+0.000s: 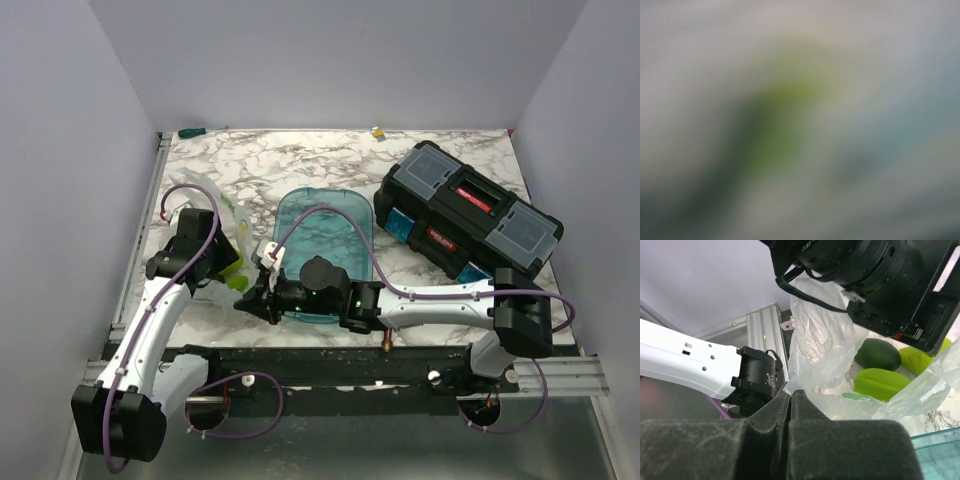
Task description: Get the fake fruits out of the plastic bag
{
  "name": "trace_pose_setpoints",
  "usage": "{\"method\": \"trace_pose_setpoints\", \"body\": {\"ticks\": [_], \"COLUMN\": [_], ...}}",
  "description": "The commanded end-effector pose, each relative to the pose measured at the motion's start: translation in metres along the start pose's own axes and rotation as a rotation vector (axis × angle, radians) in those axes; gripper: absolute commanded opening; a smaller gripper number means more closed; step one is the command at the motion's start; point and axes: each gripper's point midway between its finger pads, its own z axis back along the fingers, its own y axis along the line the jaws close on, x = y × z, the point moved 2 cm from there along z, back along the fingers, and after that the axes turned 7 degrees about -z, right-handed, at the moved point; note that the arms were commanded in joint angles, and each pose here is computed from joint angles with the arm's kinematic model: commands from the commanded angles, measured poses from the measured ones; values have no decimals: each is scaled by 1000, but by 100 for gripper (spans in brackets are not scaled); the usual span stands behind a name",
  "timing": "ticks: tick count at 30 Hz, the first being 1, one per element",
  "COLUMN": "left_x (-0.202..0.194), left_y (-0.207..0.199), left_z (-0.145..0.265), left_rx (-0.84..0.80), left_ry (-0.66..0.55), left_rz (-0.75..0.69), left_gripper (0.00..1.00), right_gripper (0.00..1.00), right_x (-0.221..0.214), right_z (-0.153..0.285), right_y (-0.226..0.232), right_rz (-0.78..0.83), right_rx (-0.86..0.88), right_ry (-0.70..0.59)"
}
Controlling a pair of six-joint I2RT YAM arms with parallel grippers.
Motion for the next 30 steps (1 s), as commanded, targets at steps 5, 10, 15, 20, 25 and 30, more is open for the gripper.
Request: {"method": "trace_pose_setpoints", "body": {"ticks": [5, 10, 15, 20, 25, 30], "left_x": [-37, -20, -4, -4, -7, -13], "left_y": [21, 29, -8, -32, -34, -14], "left_z": [17, 35, 74, 97, 82, 46], "left_rx": [92, 67, -218, -365, -336, -136], "left_ry": [131, -2, -77, -24, 21, 61], "left_rz": [136, 62, -36, 8, 73, 152], "left_gripper": [66, 69, 73, 71, 66, 57], "right_gripper": [1, 1, 1, 1, 1, 1], "right_x": [20, 18, 11, 6, 3, 4], "right_z": [7, 4, 1, -7, -13, -7], "right_y": [11, 12, 25, 44, 47, 44], "right_rz": [6, 3, 15, 15, 7, 5], "right_rx": [17, 27, 123, 260, 279, 257], "right_ry": [-52, -47, -22, 9, 20, 6]}}
